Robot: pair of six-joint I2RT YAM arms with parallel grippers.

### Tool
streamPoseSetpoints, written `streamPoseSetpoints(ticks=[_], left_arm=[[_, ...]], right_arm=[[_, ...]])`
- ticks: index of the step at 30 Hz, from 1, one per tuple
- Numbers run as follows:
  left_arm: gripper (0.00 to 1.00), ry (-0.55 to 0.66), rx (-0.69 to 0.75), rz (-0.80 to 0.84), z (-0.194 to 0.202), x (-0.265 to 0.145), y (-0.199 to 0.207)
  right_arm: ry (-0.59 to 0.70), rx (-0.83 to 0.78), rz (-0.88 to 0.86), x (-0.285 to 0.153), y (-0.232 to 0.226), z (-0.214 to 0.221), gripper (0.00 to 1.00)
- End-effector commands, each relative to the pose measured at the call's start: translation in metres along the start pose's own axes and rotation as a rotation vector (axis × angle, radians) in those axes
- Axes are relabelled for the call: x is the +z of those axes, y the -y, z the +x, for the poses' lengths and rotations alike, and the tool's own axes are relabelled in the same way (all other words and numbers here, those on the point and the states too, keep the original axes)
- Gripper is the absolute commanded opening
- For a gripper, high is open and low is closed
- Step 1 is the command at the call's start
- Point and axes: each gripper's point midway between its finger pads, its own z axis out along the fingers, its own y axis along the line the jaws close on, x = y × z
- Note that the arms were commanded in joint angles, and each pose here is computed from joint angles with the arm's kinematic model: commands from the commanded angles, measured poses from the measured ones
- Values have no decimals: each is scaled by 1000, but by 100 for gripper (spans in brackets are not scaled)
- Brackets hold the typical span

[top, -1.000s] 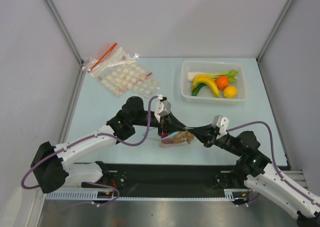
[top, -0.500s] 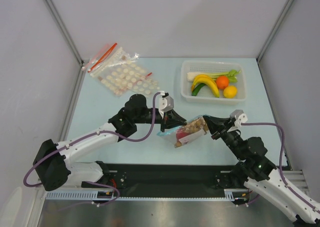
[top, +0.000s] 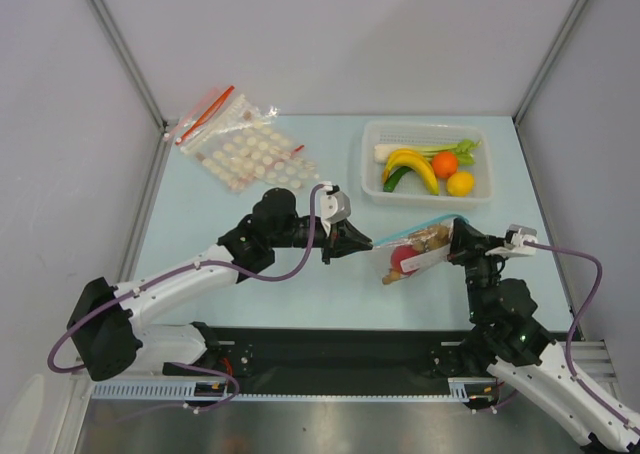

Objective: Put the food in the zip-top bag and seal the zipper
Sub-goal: Zip the zipper food storage bag at the center of the board, then place the zipper food storage bag at the center of the board.

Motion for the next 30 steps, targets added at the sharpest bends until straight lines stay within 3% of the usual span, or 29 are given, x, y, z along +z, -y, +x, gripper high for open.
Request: streamPoseSetpoints(ticks=[1,12,16,22,30], left_arm=[[0,11,23,-1,-14,-1,-2],[0,-14,-18,-108,-7,-4,-23],[0,-14,-92,-188,2,-7,-48],[0,-56,-145,-338,21,-9,-94],[1,-66,-269,-571,47,-30,-170]], right_arm=[[119,100,306,-5,52,-24,0],[136,133,362,-6,61,-22,0],[87,95,241,9,36,-5,0],[-28,-19,205,34,16,32,0],[-82,0,177,59,8,61,0]])
